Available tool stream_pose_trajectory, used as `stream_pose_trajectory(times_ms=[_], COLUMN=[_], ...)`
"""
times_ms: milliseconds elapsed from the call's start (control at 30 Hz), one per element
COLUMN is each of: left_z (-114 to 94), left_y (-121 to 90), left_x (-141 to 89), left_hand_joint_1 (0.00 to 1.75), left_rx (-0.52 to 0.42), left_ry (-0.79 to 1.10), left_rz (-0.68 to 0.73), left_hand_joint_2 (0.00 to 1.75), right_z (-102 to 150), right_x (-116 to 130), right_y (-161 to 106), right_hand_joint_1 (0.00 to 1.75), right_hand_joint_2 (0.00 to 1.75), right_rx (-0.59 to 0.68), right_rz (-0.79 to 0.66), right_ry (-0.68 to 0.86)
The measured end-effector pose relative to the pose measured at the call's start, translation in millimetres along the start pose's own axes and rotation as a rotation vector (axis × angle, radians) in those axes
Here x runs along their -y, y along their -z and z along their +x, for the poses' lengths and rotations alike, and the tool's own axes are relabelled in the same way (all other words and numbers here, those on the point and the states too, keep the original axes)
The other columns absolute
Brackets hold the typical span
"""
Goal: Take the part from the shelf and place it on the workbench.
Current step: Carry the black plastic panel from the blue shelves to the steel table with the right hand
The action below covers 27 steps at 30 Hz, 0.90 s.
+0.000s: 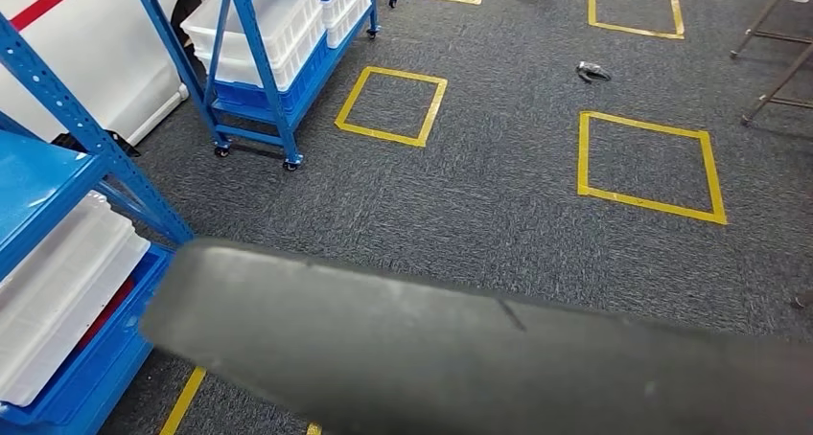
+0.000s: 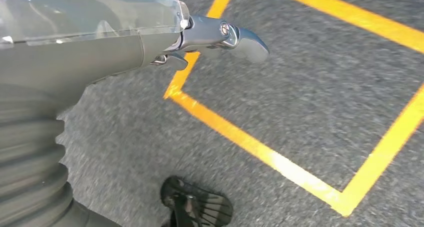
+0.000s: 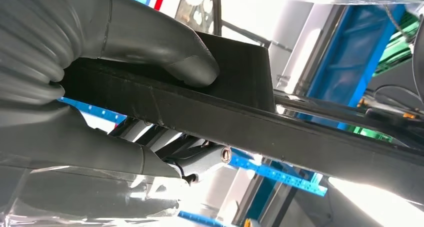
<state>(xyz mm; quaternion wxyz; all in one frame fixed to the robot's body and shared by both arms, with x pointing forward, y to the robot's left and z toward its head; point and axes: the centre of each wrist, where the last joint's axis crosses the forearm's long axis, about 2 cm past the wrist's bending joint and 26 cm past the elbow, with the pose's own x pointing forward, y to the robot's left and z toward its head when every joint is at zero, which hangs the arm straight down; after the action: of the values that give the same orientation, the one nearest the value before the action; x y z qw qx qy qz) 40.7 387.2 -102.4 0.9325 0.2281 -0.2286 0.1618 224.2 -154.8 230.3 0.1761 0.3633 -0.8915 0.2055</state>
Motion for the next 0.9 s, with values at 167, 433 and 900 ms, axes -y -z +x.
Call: stream_pose_trajectory(times_ms=[167, 433, 900], left_z=[-1, -4, -8], left_y=[0, -2, -11], left_x=[0, 3, 27], left_hand_joint_1=[0.00, 0.00, 0.00], left_rx=[0.003, -0.014, -0.043], left_ry=[0.000, -0.019, -0.023], left_rz=[0.000, -0.040, -0.088], left_hand_joint_2=[1.75, 1.75, 1.75], right_z=[-1, -5, -5], right_x=[0, 3, 10], right_y=[0, -1, 6], right_hand_joint_1=[1.68, 1.68, 1.68], right_hand_joint_2=[1.75, 1.75, 1.75], right_rx=[0.000, -0.013, -0.058], right_rz=[-0.002, -0.011, 0.034], right_ry=[0.003, 0.013, -0.001])
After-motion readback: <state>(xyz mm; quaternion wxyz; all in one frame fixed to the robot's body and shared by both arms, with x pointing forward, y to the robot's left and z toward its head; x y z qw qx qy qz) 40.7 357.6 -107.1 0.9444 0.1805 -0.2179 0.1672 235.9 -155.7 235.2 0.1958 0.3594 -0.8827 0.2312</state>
